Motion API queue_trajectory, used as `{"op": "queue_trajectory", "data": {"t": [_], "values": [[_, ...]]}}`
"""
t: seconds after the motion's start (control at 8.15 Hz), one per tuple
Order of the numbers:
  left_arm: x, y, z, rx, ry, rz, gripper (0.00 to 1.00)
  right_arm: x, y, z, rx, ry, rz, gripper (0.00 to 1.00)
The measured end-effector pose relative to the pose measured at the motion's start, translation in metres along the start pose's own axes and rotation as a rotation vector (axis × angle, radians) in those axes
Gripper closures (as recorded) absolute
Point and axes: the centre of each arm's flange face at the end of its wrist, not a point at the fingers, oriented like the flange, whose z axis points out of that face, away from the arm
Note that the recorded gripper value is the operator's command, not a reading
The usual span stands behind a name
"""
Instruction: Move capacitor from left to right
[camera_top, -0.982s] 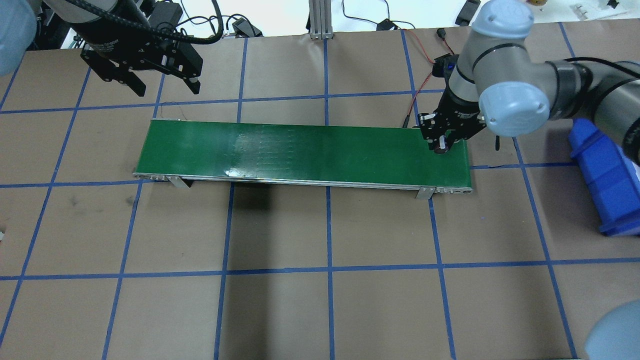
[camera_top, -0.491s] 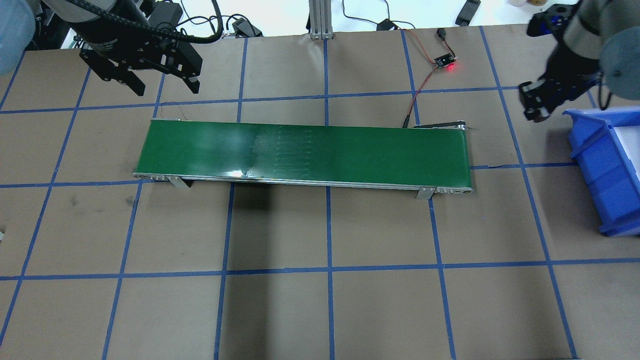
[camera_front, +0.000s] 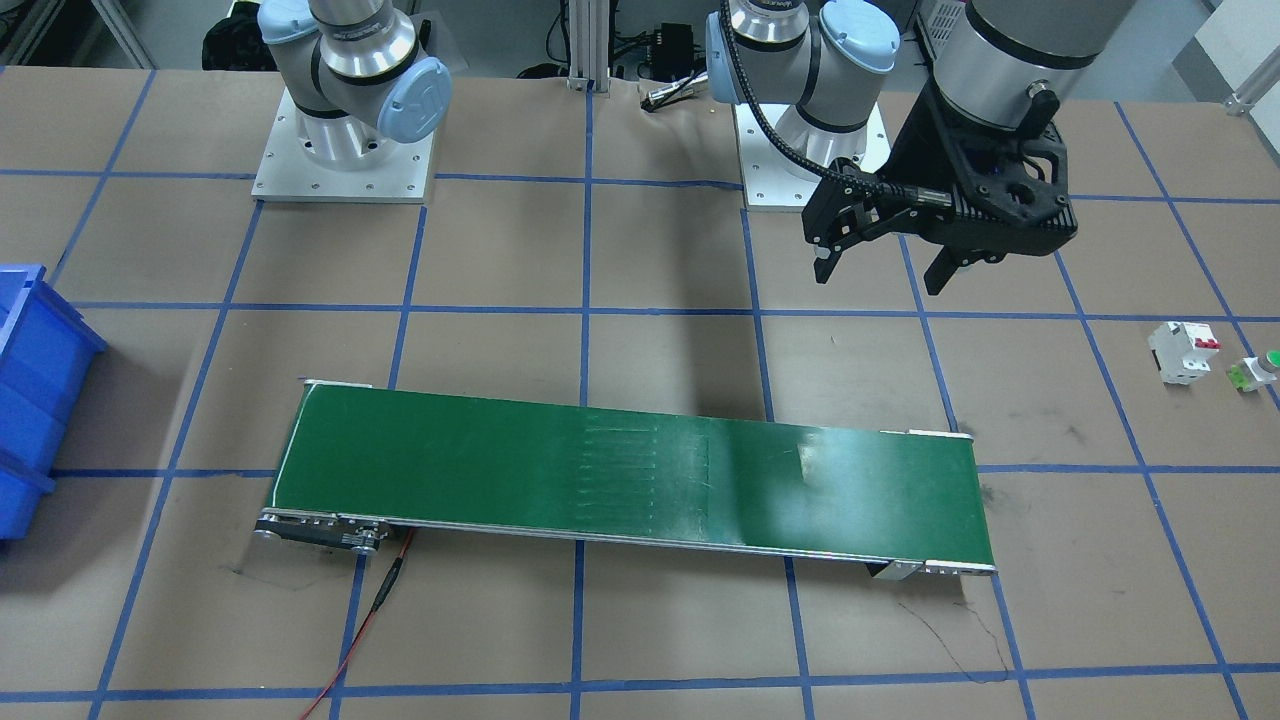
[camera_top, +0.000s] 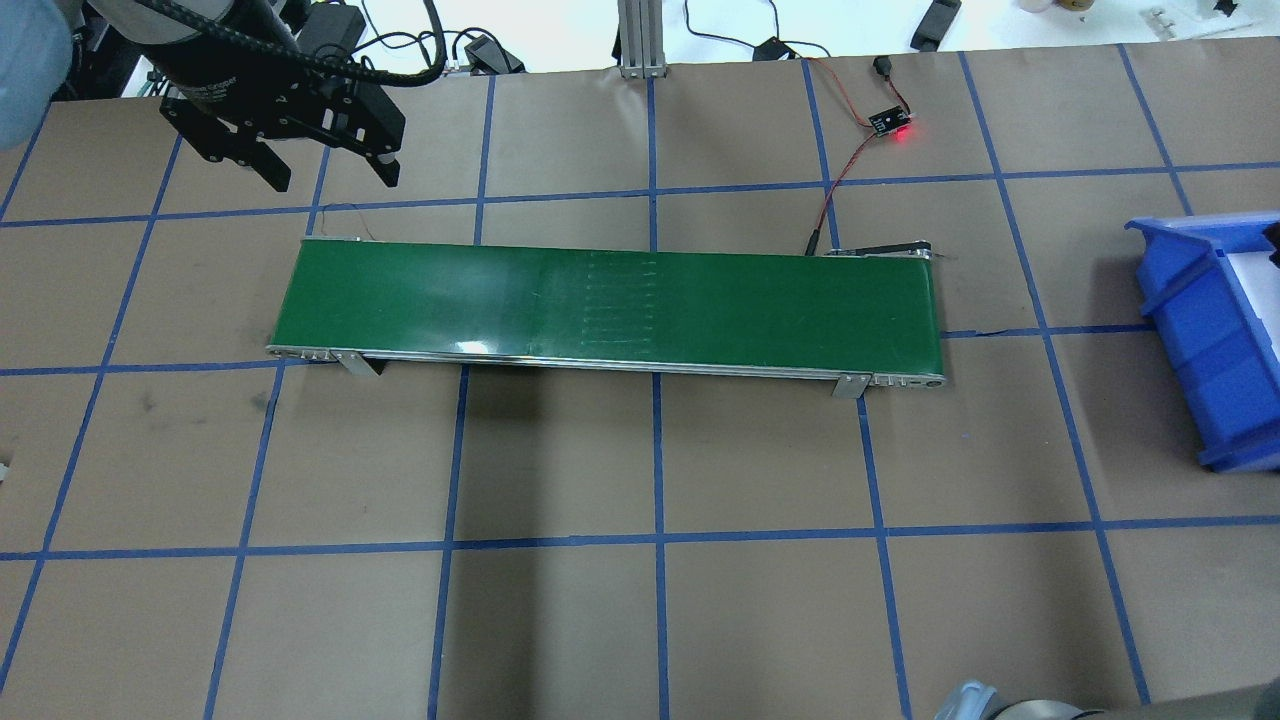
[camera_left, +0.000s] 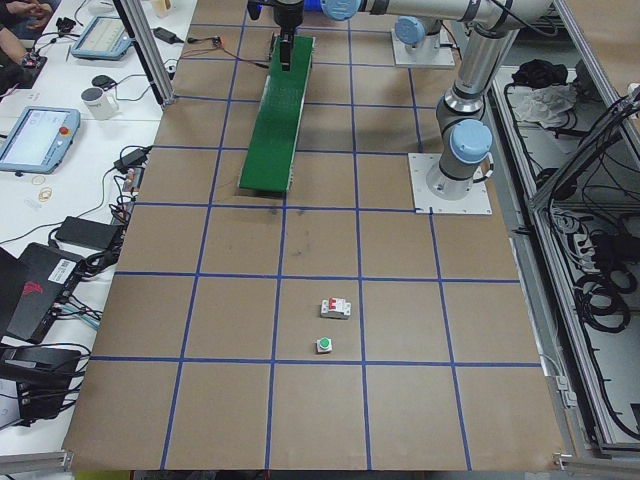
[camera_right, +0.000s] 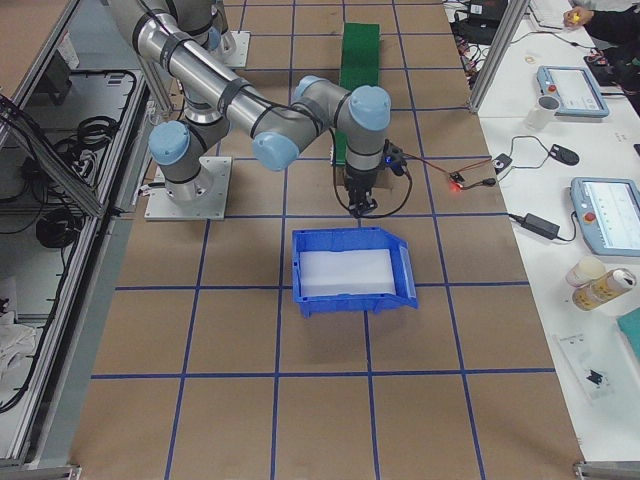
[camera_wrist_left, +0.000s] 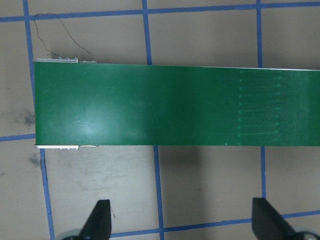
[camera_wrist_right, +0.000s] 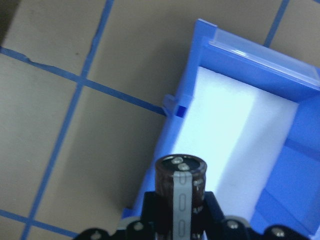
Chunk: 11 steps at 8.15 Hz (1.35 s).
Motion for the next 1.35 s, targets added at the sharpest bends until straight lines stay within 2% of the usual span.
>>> {"op": "queue_trajectory", "data": {"t": [0.25, 0.37, 0.49, 0.61, 0.86, 1.1, 1.35], "values": [[0.000, 0.000, 0.000, -0.001, 0.000, -0.001, 0.00, 0.059, 0.018, 0.062, 0.005, 0.014, -0.073, 1.00], [0.000, 0.000, 0.001, -0.001, 0.000, -0.001, 0.00, 0.072, 0.018, 0.093, 0.006, 0.004, -0.084, 0.85], [0.000, 0.000, 0.000, -0.001, 0.001, 0.000, 0.00, 0.081, 0.015, 0.125, 0.009, -0.015, -0.090, 0.08], [0.000, 0.000, 0.000, -0.001, 0.001, 0.000, 0.00, 0.085, 0.013, 0.146, 0.012, -0.028, -0.094, 0.00], [0.000, 0.000, 0.001, -0.002, 0.002, 0.000, 0.00, 0.086, 0.012, 0.154, 0.014, -0.036, -0.096, 0.00], [0.000, 0.000, 0.001, -0.001, 0.001, 0.000, 0.00, 0.075, 0.018, 0.118, 0.012, -0.050, -0.097, 0.00], [0.000, 0.000, 0.001, -0.002, 0.001, 0.000, 0.00, 0.044, 0.015, 0.048, 0.052, -0.050, -0.118, 0.00]]}}
